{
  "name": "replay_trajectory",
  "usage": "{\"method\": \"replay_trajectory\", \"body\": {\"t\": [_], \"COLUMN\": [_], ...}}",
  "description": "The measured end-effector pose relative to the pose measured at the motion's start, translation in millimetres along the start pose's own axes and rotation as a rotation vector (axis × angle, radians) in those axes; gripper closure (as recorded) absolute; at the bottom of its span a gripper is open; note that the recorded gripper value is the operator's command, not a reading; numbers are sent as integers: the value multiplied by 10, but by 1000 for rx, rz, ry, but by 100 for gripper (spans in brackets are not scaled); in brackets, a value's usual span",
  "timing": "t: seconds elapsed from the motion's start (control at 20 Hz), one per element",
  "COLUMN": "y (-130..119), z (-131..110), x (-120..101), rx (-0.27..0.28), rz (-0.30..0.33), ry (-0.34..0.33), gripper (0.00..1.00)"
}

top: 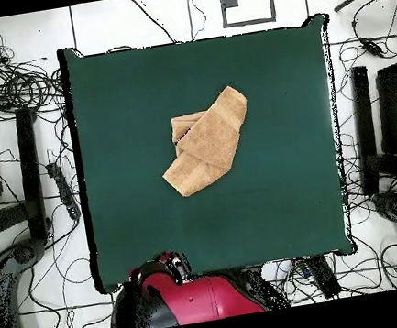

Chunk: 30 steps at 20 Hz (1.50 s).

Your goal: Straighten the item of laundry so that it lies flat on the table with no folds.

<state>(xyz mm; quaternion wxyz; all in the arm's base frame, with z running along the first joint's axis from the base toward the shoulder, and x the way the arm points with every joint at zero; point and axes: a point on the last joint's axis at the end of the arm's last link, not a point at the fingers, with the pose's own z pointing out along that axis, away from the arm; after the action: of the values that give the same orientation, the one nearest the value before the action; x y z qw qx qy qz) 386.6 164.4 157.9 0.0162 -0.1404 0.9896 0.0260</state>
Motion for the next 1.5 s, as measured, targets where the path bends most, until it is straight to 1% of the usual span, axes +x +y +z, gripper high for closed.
{"method": "replay_trajectory", "body": {"t": [0.05,0.1,0.15,0.25,0.4,0.45,0.55,0.65,0.9,0.95,1.1,1.2,1.25,1.4,1.5], "y": [-1,-7,-13,-5,20,55,97,160,151,103,47,-6,-18,-66,-78], "z": [-2,-9,-24,-70,-113,-127,-129,-112,37,198,413,727,798,1109,1416], "x": [4,20,58,160,244,288,297,254,124,58,7,-37,-42,-24,80], "rx": [-1,-4,-12,-33,-53,-64,-70,-74,-77,-81,-82,-81,-80,-71,-53], "rz": [1,3,6,12,14,9,-1,-17,-17,-4,11,26,30,44,49], "ry": [8,34,87,214,318,386,431,477,486,475,453,415,407,380,370], "gripper": [100,100,100,100,100,100,100,100,100,100,100,100,100,100,100]}}
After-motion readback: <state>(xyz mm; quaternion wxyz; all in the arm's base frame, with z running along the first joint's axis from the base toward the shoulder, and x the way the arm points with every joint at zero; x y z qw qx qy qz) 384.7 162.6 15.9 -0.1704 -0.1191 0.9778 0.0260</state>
